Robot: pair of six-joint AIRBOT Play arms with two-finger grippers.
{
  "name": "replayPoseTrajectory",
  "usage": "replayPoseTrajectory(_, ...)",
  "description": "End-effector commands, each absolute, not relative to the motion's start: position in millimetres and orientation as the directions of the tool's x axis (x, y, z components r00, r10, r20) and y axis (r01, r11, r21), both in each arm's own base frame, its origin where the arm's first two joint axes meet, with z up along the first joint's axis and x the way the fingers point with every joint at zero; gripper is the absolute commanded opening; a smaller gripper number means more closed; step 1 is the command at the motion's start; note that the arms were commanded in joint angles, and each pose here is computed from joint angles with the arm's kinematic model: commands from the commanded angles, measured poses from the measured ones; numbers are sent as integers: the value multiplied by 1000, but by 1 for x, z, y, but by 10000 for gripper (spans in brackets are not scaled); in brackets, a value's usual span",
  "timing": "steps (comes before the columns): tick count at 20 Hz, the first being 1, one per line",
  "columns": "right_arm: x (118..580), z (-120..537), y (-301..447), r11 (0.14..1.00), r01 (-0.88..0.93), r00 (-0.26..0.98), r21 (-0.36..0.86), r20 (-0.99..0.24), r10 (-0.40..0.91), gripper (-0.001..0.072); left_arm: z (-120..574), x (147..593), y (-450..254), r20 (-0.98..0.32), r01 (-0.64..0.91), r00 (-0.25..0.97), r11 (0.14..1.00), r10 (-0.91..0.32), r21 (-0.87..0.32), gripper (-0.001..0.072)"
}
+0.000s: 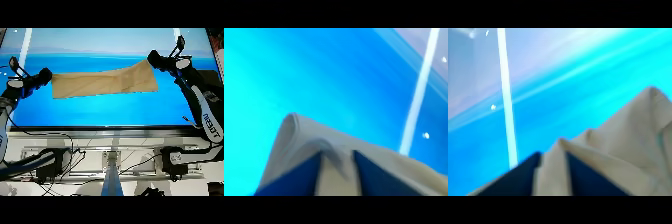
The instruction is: Fold the clothes and pants, and hang the long-sleeved shirts on hangers.
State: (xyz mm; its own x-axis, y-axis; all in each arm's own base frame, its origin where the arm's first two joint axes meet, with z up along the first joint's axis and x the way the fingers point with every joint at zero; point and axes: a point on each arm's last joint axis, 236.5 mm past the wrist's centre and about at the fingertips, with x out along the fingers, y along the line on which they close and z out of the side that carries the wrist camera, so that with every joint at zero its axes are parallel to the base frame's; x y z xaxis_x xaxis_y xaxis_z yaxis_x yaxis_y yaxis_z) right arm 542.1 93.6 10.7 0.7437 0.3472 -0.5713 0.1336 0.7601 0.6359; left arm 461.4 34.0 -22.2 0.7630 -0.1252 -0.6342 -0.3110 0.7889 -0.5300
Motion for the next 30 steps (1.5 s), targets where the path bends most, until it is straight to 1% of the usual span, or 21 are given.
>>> replayPoseTrajectory(1,554,-4,82,824,117,750,554,-594,292,706,-35,469,38,-639,-331,765,801,-81,-498,705)
replayPoseTrajectory(3,547,-12,82,856,91,720,508,-628,297,699,-45,457,41,-681,-312,724,829,-109,-465,703)
replayPoseTrajectory(6,537,-21,84,880,64,679,470,-667,307,699,-64,432,59,-751,-335,639,819,-165,-465,700)
replayPoseTrajectory(7,535,-23,86,881,61,670,469,-674,313,700,-73,421,60,-785,-328,582,824,-209,-463,699)
replayPoseTrajectory(9,531,-26,89,879,57,650,473,-686,327,700,-89,405,48,-822,-293,448,810,-352,-507,699)
replayPoseTrajectory(11,524,-30,94,883,36,621,468,-702,347,699,-97,408,29,-811,-220,369,805,-454,-550,698)
replayPoseTrajectory(13,515,-34,100,885,11,585,465,-721,371,698,-103,423,11,-793,-176,353,797,-497,-578,688)
replayPoseTrajectory(14,513,-35,102,887,-2,574,461,-726,379,698,-106,429,1,-792,-145,342,804,-506,-576,666)
replayPoseTrajectory(15,513,-33,102,887,-7,573,461,-725,382,695,-108,433,-9,-794,-123,334,812,-508,-570,557)
replayPoseTrajectory(16,514,-31,105,888,-18,574,459,-723,385,644,-109,436,-19,-796,-103,328,818,-509,-566,441)
replayPoseTrajectory(17,515,-28,109,889,-32,574,457,-719,391,503,-108,437,-29,-795,-63,320,826,-515,-561,314)
replayPoseTrajectory(18,514,-24,116,889,-57,569,454,-718,402,368,-103,438,-39,-791,-12,307,829,-529,-559,83)
replayPoseTrajectory(19,514,-20,126,890,-86,563,448,-715,415,330,-94,438,-46,-783,26,296,824,-547,-566,11)
replayPoseTrajectory(21,512,-14,148,891,-149,554,429,-710,434,283,-61,444,-52,-763,92,295,812,-575,-576,10)
replayPoseTrajectory(22,510,-11,163,888,-181,547,423,-707,449,230,-39,446,-53,-757,133,306,813,-578,-567,9)
replayPoseTrajectory(24,503,-9,198,874,-243,528,421,-698,483,145,9,446,-49,-756,154,348,829,-554,-537,9)
replayPoseTrajectory(25,497,-10,219,865,-276,514,419,-696,502,34,36,443,-51,-744,172,377,831,-551,-529,10)
replayPoseTrajectory(26,491,-12,239,856,-307,500,417,-694,518,13,64,437,-54,-727,198,410,831,-552,-519,10)
replayPoseTrajectory(28,474,-24,284,831,-356,451,429,-699,554,12,113,420,-59,-695,256,470,838,-544,-482,10)
replayPoseTrajectory(30,456,-32,337,797,-381,392,468,-699,598,12,154,405,-64,-657,251,535,842,-532,-477,11)
